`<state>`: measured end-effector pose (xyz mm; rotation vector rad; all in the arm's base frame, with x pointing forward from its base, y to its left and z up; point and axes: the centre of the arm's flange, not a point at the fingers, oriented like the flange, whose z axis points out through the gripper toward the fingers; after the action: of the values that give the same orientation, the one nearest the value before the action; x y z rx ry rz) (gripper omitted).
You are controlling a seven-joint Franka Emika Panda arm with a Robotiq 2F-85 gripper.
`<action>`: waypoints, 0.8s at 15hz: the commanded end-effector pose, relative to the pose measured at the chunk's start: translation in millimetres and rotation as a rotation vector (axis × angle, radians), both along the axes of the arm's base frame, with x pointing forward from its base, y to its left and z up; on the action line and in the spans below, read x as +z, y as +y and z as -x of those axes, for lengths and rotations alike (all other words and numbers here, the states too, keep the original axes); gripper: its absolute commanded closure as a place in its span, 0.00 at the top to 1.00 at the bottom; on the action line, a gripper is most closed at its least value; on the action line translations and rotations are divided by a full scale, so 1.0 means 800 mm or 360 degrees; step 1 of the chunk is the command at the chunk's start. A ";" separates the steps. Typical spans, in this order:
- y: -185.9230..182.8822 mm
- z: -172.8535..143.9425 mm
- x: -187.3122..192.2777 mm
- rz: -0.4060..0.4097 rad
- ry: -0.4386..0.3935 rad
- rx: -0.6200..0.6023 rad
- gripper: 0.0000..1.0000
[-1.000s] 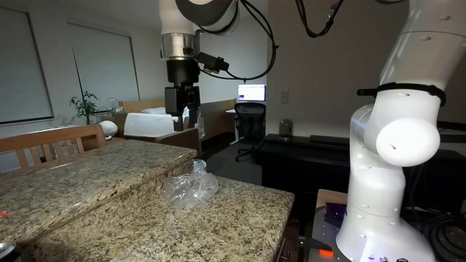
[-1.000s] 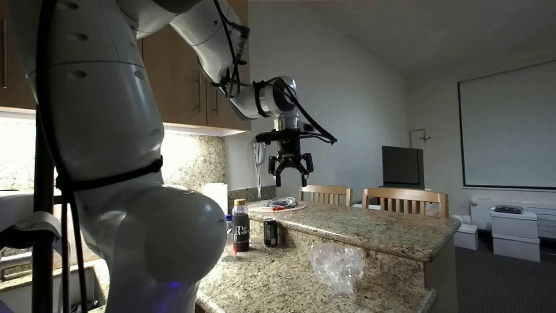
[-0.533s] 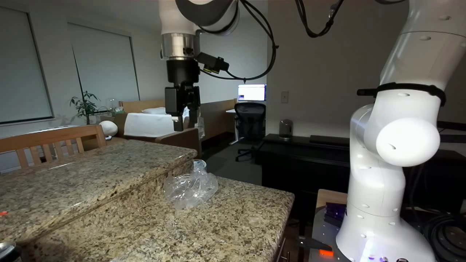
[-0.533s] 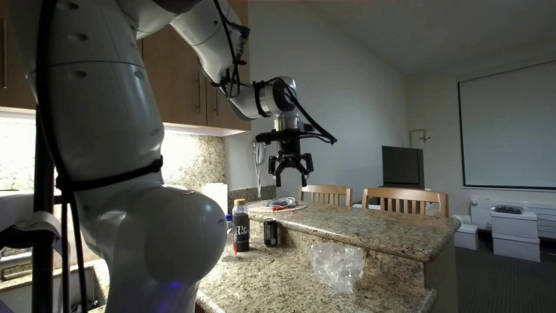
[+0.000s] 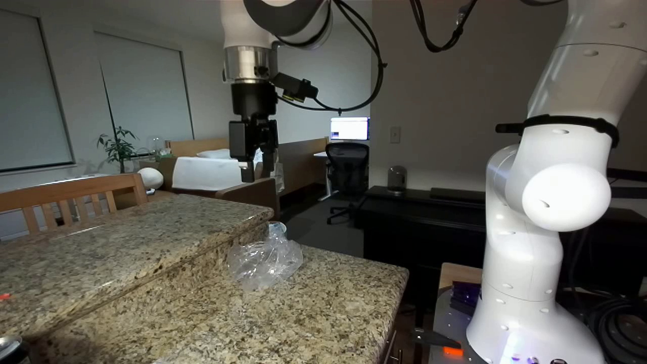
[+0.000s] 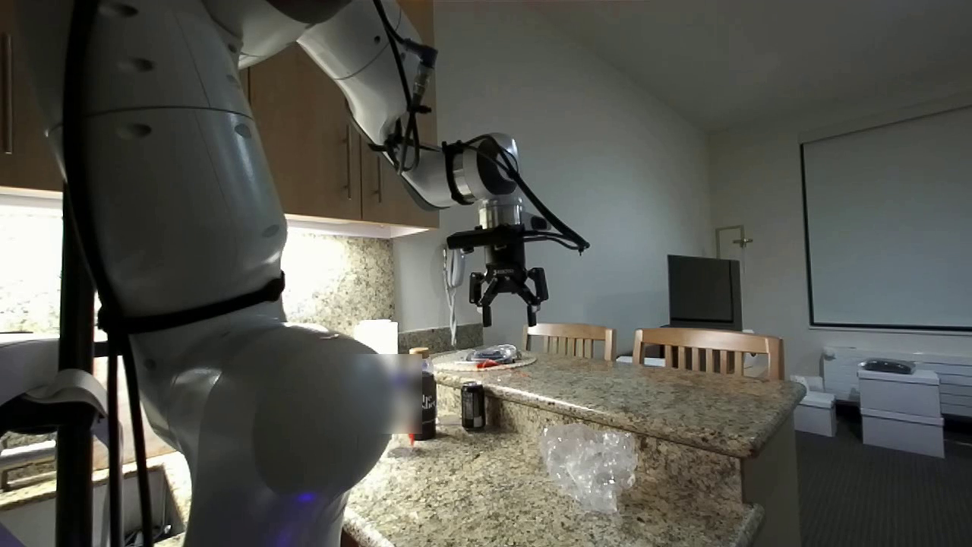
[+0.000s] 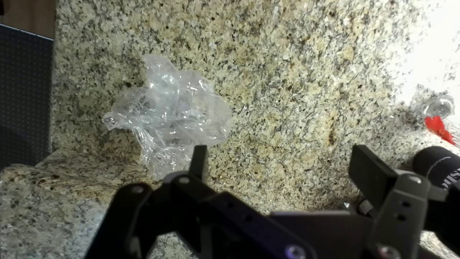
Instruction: Move the plastic to the top part of the table.
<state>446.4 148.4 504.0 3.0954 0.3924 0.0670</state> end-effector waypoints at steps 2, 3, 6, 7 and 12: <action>0.000 0.000 0.000 0.0000 0.0000 0.0000 1.00; 0.000 0.000 0.000 0.0000 0.0000 0.0000 1.00; 0.000 0.000 0.000 0.0000 0.0000 0.0000 1.00; 0.000 0.000 0.000 0.0000 0.0000 0.0000 1.00; -0.024 0.000 -0.006 -0.0002 -0.0022 -0.0034 1.00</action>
<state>446.7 147.5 504.1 3.0964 0.3895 0.0669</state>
